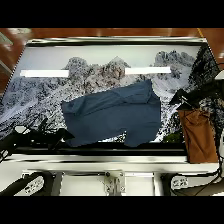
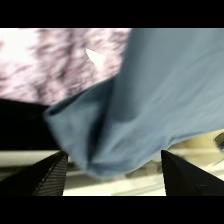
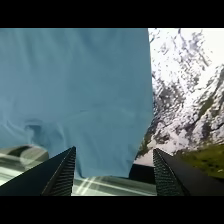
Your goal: Fold the shirts.
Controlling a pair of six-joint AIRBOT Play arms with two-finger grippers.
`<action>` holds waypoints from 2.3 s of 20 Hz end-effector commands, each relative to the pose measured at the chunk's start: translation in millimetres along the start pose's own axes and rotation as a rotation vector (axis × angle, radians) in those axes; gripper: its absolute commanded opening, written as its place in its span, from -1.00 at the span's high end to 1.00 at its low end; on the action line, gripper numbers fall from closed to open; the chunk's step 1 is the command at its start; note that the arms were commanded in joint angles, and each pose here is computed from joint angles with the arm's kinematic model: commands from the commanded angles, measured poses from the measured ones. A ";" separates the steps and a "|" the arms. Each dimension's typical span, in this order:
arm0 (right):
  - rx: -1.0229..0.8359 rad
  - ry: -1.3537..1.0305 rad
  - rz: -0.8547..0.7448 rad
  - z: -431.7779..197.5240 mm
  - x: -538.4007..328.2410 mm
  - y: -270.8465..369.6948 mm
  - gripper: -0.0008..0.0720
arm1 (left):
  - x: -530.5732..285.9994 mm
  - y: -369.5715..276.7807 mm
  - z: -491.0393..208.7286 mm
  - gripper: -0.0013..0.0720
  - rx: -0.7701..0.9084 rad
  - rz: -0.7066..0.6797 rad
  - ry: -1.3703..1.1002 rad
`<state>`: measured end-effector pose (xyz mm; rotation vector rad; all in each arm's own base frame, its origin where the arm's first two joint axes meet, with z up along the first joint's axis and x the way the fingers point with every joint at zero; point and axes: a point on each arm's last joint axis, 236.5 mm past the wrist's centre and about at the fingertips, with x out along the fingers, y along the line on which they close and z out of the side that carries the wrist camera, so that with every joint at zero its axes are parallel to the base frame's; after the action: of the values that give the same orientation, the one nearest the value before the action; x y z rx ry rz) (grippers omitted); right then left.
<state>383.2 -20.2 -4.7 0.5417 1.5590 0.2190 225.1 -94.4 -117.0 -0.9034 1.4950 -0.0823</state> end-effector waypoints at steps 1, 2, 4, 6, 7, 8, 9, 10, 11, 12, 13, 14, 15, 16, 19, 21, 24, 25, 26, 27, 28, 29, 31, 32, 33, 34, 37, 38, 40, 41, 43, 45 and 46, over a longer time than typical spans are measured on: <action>-0.004 -0.016 -0.007 4.2 2.6 1.5 -0.64 | 10.4 -8.7 15.3 -0.08 -0.011 0.008 -0.093; -0.004 -0.013 -0.018 3.5 2.7 -1.2 -0.69 | 12.7 -13.3 14.7 0.25 -0.002 0.002 -0.097; 0.000 -0.005 -0.032 2.5 5.1 -5.7 -0.69 | 14.3 -19.9 12.0 0.87 0.009 -0.014 -0.091; 0.018 0.009 -0.026 -1.5 17.3 -10.1 -0.88 | 11.6 -25.5 9.5 0.87 0.053 -0.026 -0.079; 0.033 0.013 -0.026 -4.0 25.9 -14.1 -0.88 | 8.8 -29.5 9.8 0.87 0.062 -0.034 -0.081; 0.050 0.023 -0.023 -8.2 36.0 -18.2 -0.88 | 4.6 -34.6 11.8 0.87 0.078 -0.043 -0.093; 0.068 0.037 -0.015 -14.0 46.3 -21.0 -0.88 | -0.8 -40.8 14.4 0.87 0.111 -0.054 -0.112; 0.081 0.057 -0.012 -22.0 57.4 -25.4 -0.88 | -6.4 -46.9 17.1 0.87 0.148 -0.063 -0.133; 0.092 0.082 -0.012 -31.8 68.2 -30.0 -0.88 | -13.0 -53.9 18.8 0.87 0.194 -0.074 -0.153; 0.109 0.103 -0.008 -41.4 79.6 -33.9 -0.87 | -19.0 -60.2 19.2 0.87 0.227 -0.085 -0.168; 0.122 0.108 0.007 -46.7 89.4 -34.6 -0.77 | -24.2 -65.4 18.6 0.87 0.245 -0.096 -0.179; 0.138 0.099 0.026 -48.5 98.1 -33.6 -0.58 | -28.4 -69.7 18.3 0.86 0.257 -0.104 -0.189; 0.149 0.082 0.048 -47.0 103.7 -31.0 -0.58 | -31.9 -72.9 18.5 0.87 0.267 -0.110 -0.199; 0.153 0.065 0.069 -44.5 107.0 -27.8 -0.58 | -34.2 -74.7 18.6 0.87 0.274 -0.114 -0.207; 0.154 0.058 0.073 -43.0 107.8 -27.1 -0.59 | -36.4 -75.8 19.4 0.87 0.277 -0.117 -0.216; 0.152 0.053 0.072 -41.8 108.2 -27.0 -0.59 | -36.5 -75.8 19.4 0.87 0.277 -0.117 -0.216; 0.103 0.040 0.047 -37.6 118.2 -16.4 -0.59 | -36.5 -75.9 19.1 0.87 0.276 -0.117 -0.215; 0.076 0.041 0.032 -36.9 124.7 -11.0 -0.58 | -36.5 -75.9 19.1 0.86 0.277 -0.117 -0.215; 0.052 0.042 0.020 -36.4 130.9 -6.1 -0.58 | -36.5 -75.9 19.2 0.87 0.277 -0.117 -0.215; 0.031 0.045 0.009 -36.9 135.4 -2.1 -0.39 | -36.5 -75.9 19.2 0.86 0.277 -0.117 -0.215; 0.021 0.046 0.005 -37.1 137.6 1.0 -0.13 | -36.5 -75.8 19.2 0.87 0.278 -0.117 -0.216; 0.020 0.049 0.007 -37.9 138.3 2.9 0.04 | -36.5 -75.9 19.3 0.86 0.281 -0.117 -0.216; 0.031 0.058 0.021 -40.2 136.5 6.0 0.78 | -36.5 -75.8 19.2 0.87 0.297 -0.115 -0.217; 0.022 0.052 0.034 -40.1 131.5 10.3 0.79 | -36.8 -76.1 19.6 0.87 0.312 -0.113 -0.219; -0.020 0.034 0.040 -38.2 122.5 16.1 0.79 | -39.1 -79.1 20.4 0.87 0.344 -0.114 -0.222; -0.083 -0.004 0.046 -32.7 108.4 24.9 0.79 | -44.6 -86.7 22.6 0.87 0.370 -0.123 -0.228; -0.367 -0.284 0.087 4.1 14.5 89.2 0.79 | -99.5 -144.8 41.1 0.87 0.527 -0.162 -0.320; -0.452 -0.434 0.076 17.2 -38.2 117.2 0.79 | -137.0 -176.2 48.9 0.87 0.621 -0.171 -0.402; -0.597 -0.758 0.048 19.2 -156.7 176.2 0.79 | -238.4 -247.3 49.5 0.87 0.800 -0.199 -0.637; -0.669 -0.936 0.034 2.2 -222.9 207.9 0.79 | -294.4 -280.3 36.1 0.87 0.874 -0.223 -0.765; -0.772 -1.229 0.027 -58.8 -328.3 257.3 0.79 | -403.8 -329.6 -13.9 0.87 1.012 -0.266 -1.029; -0.840 -1.447 0.020 -130.7 -398.8 286.3 0.79 | -485.6 -351.0 -74.9 0.87 1.110 -0.297 -1.251; -0.853 -1.523 0.022 -163.6 -421.1 294.0 0.79 | -514.2 -354.7 -105.5 0.87 1.132 -0.328 -1.330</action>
<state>366.6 61.1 402.0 0.0184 0.2342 0.3831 310.1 -100.0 402.8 -0.1938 0.2251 -0.4608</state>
